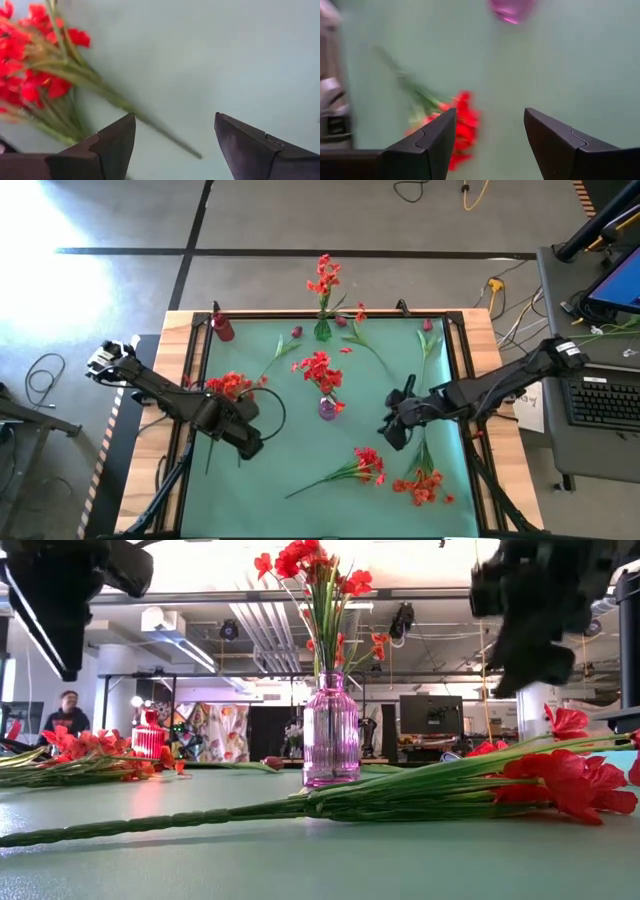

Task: Sort flowers into vase by color
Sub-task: Put the center pink flower into the red vase

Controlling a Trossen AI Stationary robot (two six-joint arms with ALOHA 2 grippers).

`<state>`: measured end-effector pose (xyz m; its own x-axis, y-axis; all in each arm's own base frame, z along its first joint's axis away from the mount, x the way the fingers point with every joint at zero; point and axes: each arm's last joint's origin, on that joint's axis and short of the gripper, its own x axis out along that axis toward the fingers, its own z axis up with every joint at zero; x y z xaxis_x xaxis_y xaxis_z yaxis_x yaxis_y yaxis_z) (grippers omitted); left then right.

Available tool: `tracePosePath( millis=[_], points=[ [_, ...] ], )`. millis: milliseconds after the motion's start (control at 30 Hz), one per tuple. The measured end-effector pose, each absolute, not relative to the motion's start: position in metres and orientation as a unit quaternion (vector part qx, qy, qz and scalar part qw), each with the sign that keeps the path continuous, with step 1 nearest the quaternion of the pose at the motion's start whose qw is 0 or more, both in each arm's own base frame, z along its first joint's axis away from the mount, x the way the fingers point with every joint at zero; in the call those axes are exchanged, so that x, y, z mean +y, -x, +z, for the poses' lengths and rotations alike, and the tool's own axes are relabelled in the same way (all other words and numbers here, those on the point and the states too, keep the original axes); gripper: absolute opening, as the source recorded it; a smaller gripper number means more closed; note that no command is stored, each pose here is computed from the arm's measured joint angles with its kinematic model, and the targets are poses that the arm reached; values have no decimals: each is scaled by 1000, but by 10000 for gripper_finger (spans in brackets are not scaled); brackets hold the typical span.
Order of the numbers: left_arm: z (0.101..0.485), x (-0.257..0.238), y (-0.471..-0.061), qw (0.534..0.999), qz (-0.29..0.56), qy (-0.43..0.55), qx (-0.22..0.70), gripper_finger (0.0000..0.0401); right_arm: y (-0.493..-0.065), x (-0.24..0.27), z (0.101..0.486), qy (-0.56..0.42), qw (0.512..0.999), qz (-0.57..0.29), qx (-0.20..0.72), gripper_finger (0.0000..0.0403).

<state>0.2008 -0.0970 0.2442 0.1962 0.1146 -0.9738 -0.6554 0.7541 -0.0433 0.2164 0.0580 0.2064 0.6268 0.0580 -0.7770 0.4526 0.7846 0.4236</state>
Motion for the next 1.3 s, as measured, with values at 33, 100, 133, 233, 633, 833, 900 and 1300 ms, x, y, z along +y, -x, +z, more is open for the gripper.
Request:
tracePosePath(
  millis=[33,100,133,233,633,833,900,1300],
  points=[
    [244,-97,-202,742,259,230,574,256,-214,54,204,-311,839,-138,425,223],
    [244,-96,-202,749,261,219,568,256,-211,46,201,-319,822,-186,434,223],
    [245,-96,-202,752,262,214,566,256,-209,41,200,-323,814,-207,436,223],
    [245,-95,-202,762,264,196,558,256,-210,27,198,-329,804,-243,432,223],
    [245,-93,-203,781,259,147,549,256,-212,-66,190,-301,789,-349,407,223],
    [246,-89,-205,790,259,117,543,256,-230,-113,174,-302,821,-325,359,224],
    [246,-88,-206,790,257,113,544,256,-233,-126,164,-295,821,-333,358,224],
    [247,-84,-208,799,263,79,535,256,-247,-154,119,-276,783,-352,431,189]
  ],
)
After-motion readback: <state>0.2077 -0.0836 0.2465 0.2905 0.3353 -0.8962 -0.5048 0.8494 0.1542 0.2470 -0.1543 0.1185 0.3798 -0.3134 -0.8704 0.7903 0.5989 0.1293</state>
